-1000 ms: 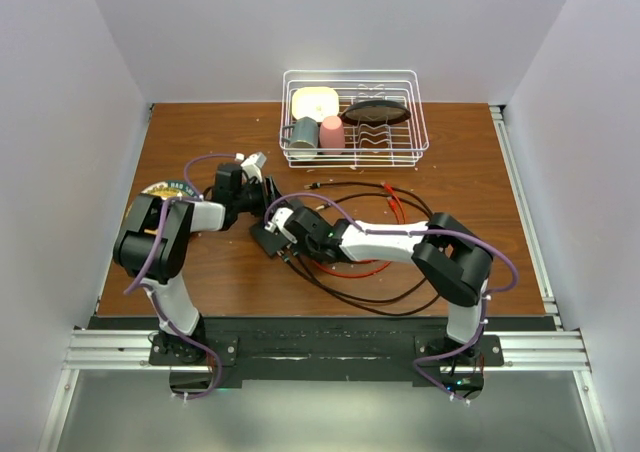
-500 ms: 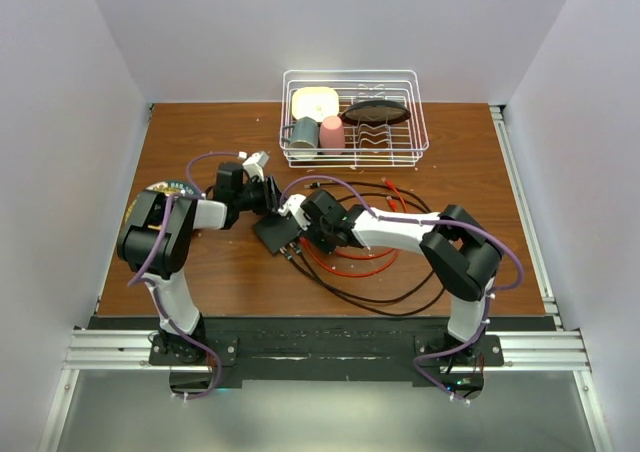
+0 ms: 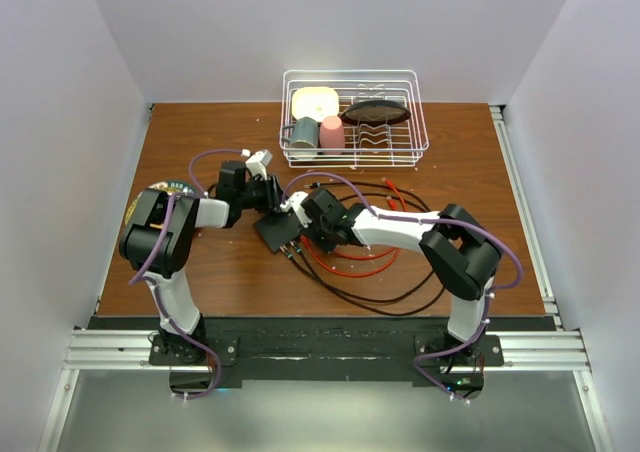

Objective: Insert the plug into the switch port

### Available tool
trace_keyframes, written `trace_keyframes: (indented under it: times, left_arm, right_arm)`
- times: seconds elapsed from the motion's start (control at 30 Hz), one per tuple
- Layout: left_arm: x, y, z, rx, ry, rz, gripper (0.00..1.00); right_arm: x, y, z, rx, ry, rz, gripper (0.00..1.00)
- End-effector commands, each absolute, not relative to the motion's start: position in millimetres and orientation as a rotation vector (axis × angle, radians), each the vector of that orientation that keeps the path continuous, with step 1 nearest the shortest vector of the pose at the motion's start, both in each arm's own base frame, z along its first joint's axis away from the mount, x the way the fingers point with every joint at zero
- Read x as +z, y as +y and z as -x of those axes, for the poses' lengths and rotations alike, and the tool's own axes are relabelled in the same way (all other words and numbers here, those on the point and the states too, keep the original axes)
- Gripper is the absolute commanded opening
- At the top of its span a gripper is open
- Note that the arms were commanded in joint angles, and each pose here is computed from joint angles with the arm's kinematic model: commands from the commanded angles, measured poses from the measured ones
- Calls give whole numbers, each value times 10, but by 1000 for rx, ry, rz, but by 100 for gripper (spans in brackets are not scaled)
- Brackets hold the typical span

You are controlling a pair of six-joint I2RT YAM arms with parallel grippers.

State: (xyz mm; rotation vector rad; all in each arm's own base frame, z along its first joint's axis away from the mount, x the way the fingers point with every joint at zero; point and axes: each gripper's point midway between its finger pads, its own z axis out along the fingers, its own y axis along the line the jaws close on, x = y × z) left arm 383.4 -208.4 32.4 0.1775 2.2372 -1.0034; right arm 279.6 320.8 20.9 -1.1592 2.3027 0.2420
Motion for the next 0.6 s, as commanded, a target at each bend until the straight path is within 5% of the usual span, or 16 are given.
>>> trace_keyframes:
  times: [0.0,0.57]
  left_arm:
    - [369,-2601,-3237,-1276,2312,-385,34]
    - [213,-2809,-2675,-1412,2474,-492,27]
  right_arm:
    - [440,3660,-3190,332,2131,1071,0]
    - [876,3632,-3733,317,2011,873,0]
